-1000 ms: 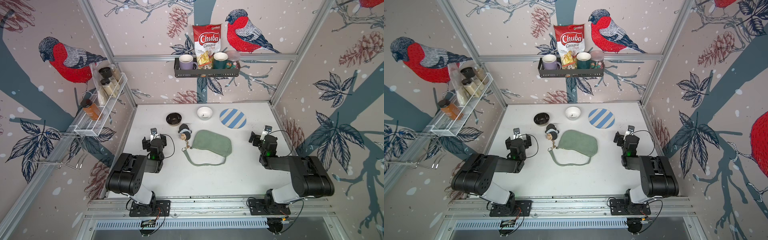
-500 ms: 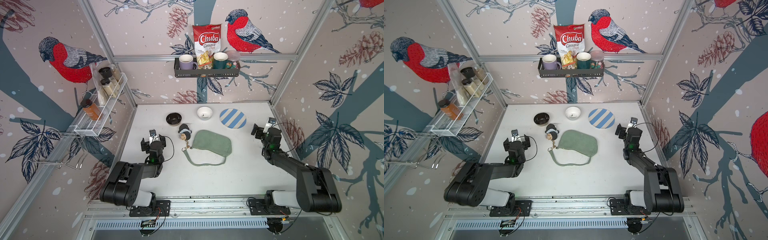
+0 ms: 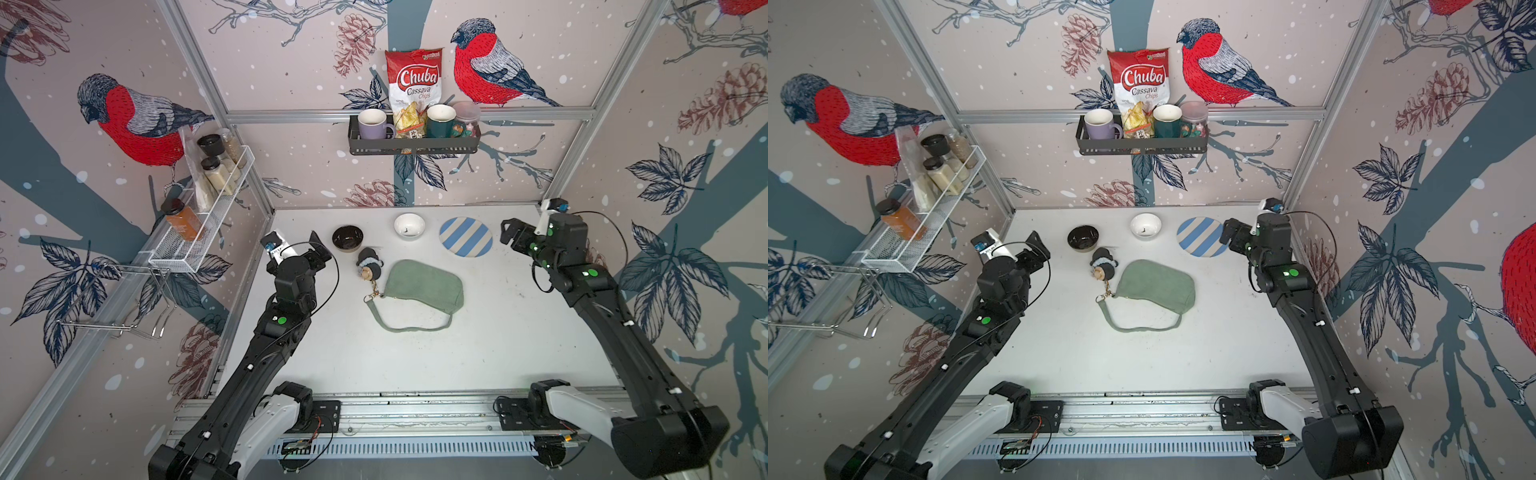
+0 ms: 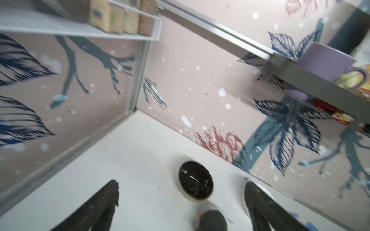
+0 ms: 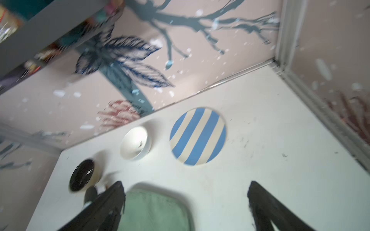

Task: Remove the decoration from the bag
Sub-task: Pick up the bag from the center of the board.

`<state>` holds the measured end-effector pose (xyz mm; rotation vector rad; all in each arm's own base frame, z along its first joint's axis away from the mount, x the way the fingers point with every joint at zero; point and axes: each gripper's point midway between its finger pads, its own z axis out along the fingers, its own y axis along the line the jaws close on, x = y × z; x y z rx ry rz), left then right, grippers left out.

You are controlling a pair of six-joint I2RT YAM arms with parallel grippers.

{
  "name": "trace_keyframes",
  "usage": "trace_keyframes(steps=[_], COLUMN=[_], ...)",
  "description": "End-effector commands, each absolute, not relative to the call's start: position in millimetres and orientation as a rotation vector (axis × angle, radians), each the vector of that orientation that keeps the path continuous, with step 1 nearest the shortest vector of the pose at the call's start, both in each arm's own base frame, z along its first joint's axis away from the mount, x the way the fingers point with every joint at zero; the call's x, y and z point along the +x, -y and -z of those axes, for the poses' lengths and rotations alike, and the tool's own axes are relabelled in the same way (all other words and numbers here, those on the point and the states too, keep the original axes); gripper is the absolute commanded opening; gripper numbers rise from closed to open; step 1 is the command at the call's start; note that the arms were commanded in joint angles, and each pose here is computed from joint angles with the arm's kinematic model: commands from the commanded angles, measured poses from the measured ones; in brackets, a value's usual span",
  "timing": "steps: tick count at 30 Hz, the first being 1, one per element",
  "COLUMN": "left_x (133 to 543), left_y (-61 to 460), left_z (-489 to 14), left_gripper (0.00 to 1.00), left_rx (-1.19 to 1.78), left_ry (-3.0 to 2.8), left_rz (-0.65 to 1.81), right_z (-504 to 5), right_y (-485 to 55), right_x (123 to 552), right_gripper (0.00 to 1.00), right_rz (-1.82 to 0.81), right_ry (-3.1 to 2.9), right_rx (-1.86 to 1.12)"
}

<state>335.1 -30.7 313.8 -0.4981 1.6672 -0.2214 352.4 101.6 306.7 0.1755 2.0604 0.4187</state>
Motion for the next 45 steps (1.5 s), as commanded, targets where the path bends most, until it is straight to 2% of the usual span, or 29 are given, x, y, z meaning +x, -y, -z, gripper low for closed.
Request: trace_keyframes(steps=[1,4,9,11,19,26,30,34,45], left_x=[322,310,292,284,255,245,248,250,253], left_y=[79,100,122,120,107,111,115,121,124], left_z=[-296,-305,-292,-282,-281,-303,-302,-300,-303], left_gripper=[0.97,0.97,0.97,0.97,0.97,0.9,0.9,0.9,0.91], left_rx=[-0.392,-0.278,-0.093,-0.042,0.06,0.109,0.12,0.134,0.141], left_ry=[-1.906,-2.0,-2.175,-2.231,-2.287,-2.234,-2.232,-2.224,-2.207], left_rz=[0.412,0.422,0.441,0.408,0.338,0.401,0.417,0.442,0.458], right_z=[-282,-264,-212,-192,-131,-90,-75,-62,-38], right_y=[-147,-200,-290,-317,-393,-413,-416,-416,-415], right_x=[318,298,263,255,239,235,230,225,214], right_gripper=[0.88,0.8,0.79,0.74,0.7,0.58,0.54,0.46,0.41], right_rz=[-0.456,-0.497,-0.515,-0.556,-0.424,-0.361,-0.332,-0.289,-0.106], right_ry=[-2.211,-2.262,-2.364,-2.402,-2.495,-2.57,-2.602,-2.631,-2.642], right_rx=[0.082,-0.035,-0.265,-0.304,-0.537,-0.601,-0.614,-0.633,-0.718])
